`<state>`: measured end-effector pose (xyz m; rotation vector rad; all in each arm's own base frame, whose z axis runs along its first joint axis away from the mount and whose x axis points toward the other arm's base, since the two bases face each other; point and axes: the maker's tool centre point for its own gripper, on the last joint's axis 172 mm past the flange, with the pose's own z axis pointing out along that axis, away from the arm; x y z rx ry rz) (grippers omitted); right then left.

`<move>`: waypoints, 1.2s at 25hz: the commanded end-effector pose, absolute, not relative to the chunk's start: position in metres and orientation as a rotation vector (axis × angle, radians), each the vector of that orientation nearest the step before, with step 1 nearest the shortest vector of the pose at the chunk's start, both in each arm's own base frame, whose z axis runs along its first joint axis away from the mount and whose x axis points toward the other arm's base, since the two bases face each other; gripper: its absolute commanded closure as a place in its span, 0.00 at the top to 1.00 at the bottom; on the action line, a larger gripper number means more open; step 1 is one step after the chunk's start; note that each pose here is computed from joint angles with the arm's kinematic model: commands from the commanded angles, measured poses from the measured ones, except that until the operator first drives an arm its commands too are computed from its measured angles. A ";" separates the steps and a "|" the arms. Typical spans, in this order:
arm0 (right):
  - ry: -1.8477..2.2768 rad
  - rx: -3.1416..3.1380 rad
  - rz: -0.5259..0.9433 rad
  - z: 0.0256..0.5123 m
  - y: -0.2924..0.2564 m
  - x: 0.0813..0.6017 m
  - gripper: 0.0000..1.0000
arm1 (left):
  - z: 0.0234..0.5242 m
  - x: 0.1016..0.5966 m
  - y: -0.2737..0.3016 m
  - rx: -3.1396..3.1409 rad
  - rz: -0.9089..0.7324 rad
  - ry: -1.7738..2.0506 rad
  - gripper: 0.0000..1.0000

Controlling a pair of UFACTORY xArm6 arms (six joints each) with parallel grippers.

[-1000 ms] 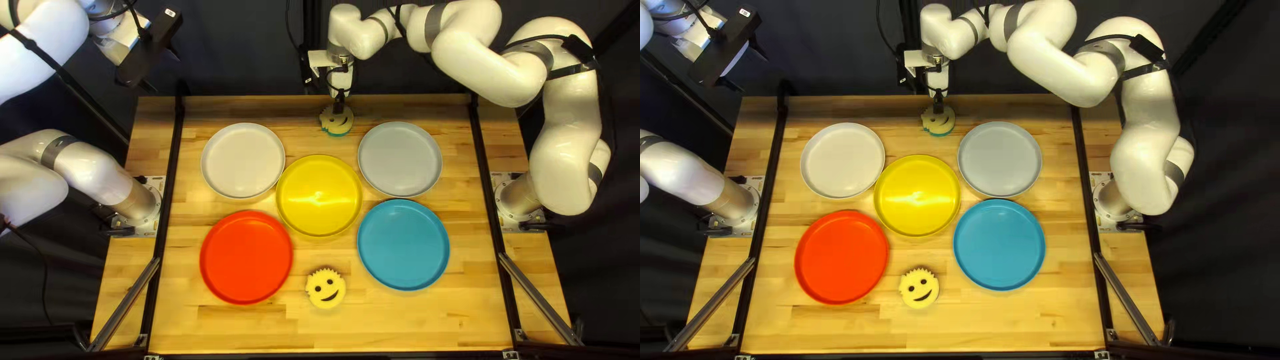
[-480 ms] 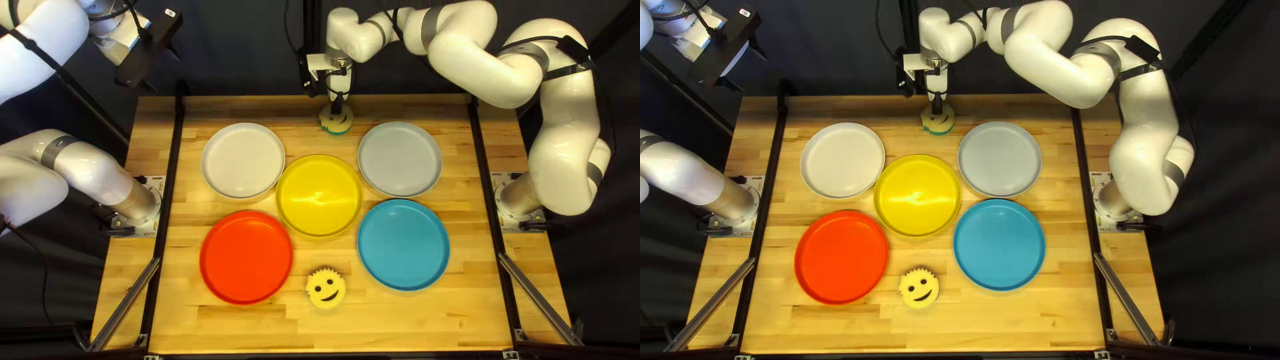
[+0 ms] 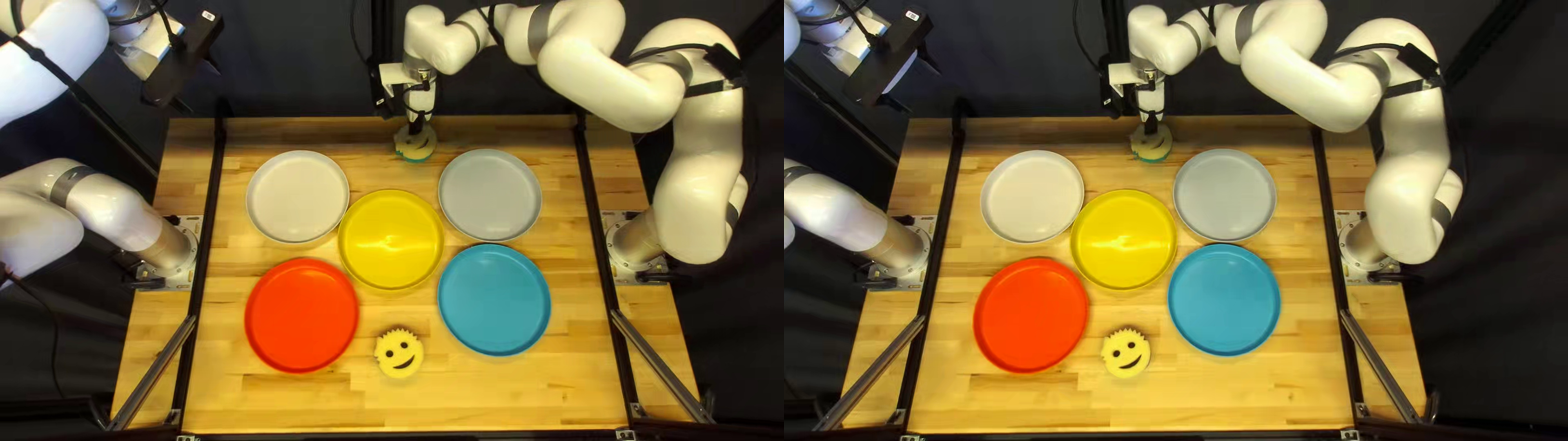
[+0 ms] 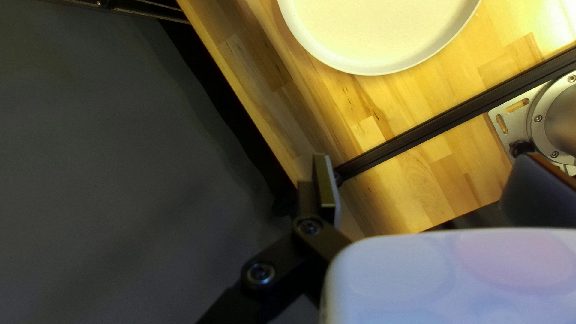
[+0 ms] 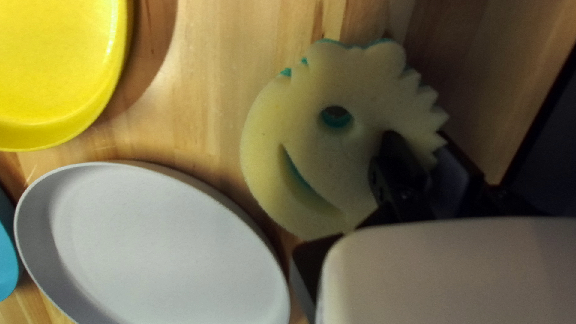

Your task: Pick up sponge and scrub the plate

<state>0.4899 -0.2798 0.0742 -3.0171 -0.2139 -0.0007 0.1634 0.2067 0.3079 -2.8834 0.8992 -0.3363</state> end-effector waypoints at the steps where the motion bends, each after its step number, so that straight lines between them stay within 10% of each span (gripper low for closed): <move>1: -0.242 -3.055 0.003 0.084 -0.269 0.475 0.00 | 0.308 0.163 0.207 -2.883 -0.336 0.899 1.00; 30: -0.294 -3.160 -0.047 0.100 -0.199 0.424 0.00 | 0.308 0.163 0.207 -2.883 -0.336 0.899 1.00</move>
